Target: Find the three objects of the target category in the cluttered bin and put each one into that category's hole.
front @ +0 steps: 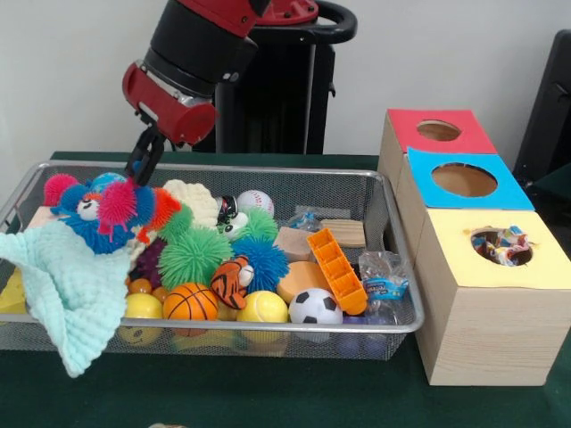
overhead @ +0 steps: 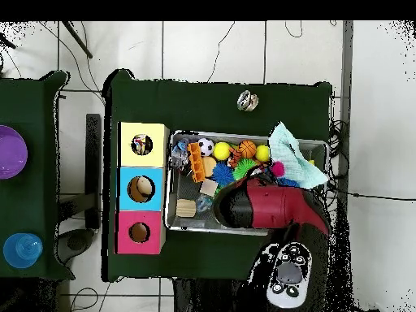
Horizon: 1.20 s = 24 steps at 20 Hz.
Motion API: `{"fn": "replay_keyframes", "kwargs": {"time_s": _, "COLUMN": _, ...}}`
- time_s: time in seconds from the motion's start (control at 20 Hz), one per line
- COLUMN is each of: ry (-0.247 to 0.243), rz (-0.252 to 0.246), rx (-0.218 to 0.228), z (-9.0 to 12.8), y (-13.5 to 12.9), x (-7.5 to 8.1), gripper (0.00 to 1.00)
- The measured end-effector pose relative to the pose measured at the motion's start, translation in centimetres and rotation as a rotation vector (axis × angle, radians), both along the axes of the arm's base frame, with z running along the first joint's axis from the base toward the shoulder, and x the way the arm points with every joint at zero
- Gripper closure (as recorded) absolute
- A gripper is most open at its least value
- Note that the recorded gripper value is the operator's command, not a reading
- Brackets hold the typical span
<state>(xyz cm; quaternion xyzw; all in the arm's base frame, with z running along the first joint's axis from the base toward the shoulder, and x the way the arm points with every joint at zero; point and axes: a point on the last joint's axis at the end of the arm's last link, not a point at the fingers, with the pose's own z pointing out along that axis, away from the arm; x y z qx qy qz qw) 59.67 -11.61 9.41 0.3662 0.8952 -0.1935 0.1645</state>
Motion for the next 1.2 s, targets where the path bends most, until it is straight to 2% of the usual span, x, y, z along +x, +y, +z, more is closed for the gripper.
{"fn": "replay_keyframes", "kwargs": {"time_s": 0.3, "ry": 0.058, "rz": -0.041, "rx": 0.08, "z": -1.3, "y": 0.9, "x": -0.5, "gripper": 1.0}}
{"fn": "replay_keyframes", "kwargs": {"time_s": 0.55, "ry": 0.097, "rz": -0.038, "rx": 0.117, "z": -1.9, "y": 1.5, "x": -0.8, "gripper": 1.0}}
{"fn": "replay_keyframes", "kwargs": {"time_s": 0.75, "ry": 0.117, "rz": -0.002, "rx": 0.146, "z": -2.6, "y": 2.1, "x": -0.5, "gripper": 1.0}}
{"fn": "replay_keyframes", "kwargs": {"time_s": 1.1, "ry": 0.12, "rz": 0.054, "rx": 0.182, "z": -3.4, "y": 2.9, "x": 0.3, "gripper": 1.0}}
{"fn": "replay_keyframes", "kwargs": {"time_s": 1.15, "ry": 0.119, "rz": 0.057, "rx": 0.19, "z": -3.4, "y": 3.2, "x": 0.4, "gripper": 0.0}}
{"fn": "replay_keyframes", "kwargs": {"time_s": 1.2, "ry": 0.118, "rz": 0.058, "rx": 0.191, "z": -3.4, "y": 3.2, "x": 0.4, "gripper": 0.0}}
